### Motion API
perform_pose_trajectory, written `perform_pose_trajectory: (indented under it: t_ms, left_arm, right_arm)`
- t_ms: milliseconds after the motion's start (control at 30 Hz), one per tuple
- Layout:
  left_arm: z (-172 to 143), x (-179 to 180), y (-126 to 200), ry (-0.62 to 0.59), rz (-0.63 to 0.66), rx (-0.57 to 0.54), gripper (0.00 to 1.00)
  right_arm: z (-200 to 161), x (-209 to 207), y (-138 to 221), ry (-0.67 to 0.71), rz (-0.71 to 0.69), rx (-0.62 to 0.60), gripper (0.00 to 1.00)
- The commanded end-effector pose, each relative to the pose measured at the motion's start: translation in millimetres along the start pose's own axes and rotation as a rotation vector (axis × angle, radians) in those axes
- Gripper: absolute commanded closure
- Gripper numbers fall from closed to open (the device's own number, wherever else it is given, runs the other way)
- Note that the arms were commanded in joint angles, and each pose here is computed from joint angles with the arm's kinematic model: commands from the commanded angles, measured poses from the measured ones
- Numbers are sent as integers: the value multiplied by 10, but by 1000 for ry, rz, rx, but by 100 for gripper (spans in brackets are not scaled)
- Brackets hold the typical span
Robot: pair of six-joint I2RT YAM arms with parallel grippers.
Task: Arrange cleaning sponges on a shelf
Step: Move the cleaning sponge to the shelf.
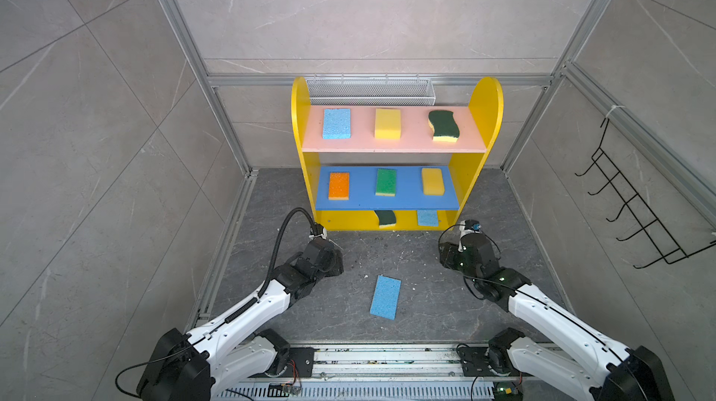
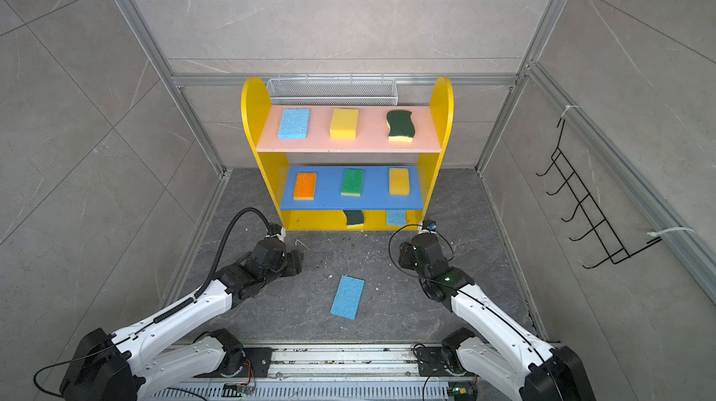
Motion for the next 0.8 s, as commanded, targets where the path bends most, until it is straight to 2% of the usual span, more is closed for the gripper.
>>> perform_pose_trajectory:
  t_ms: [0, 267, 433, 567, 767]
  left_arm:
    - [41, -20, -2, -7, -39, -9, 36]
    - [86, 115, 48, 54, -84, -42, 37]
    - [101, 180, 39, 89, -105, -59, 38]
    - [101, 163, -7, 110, -138, -59, 38]
    - [97, 156, -92, 112, -152, -42, 38]
  right_arm:
    - [-108, 270, -159, -116, 93, -2, 62]
    - [-204, 727, -528, -263, 252, 16, 84]
    - [-147, 869, -742, -356, 325, -29, 91]
    - [-153, 948, -930, -510, 421, -81, 96]
    - [-264, 1067, -1194, -625, 494, -102, 99]
Point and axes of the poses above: each gripper's point midway between its finger pads, its own y axis back along the fingers, its own x axis along the line the jaws close on, z = x × y, the point moved 1 cm from there along y, back along the fingers
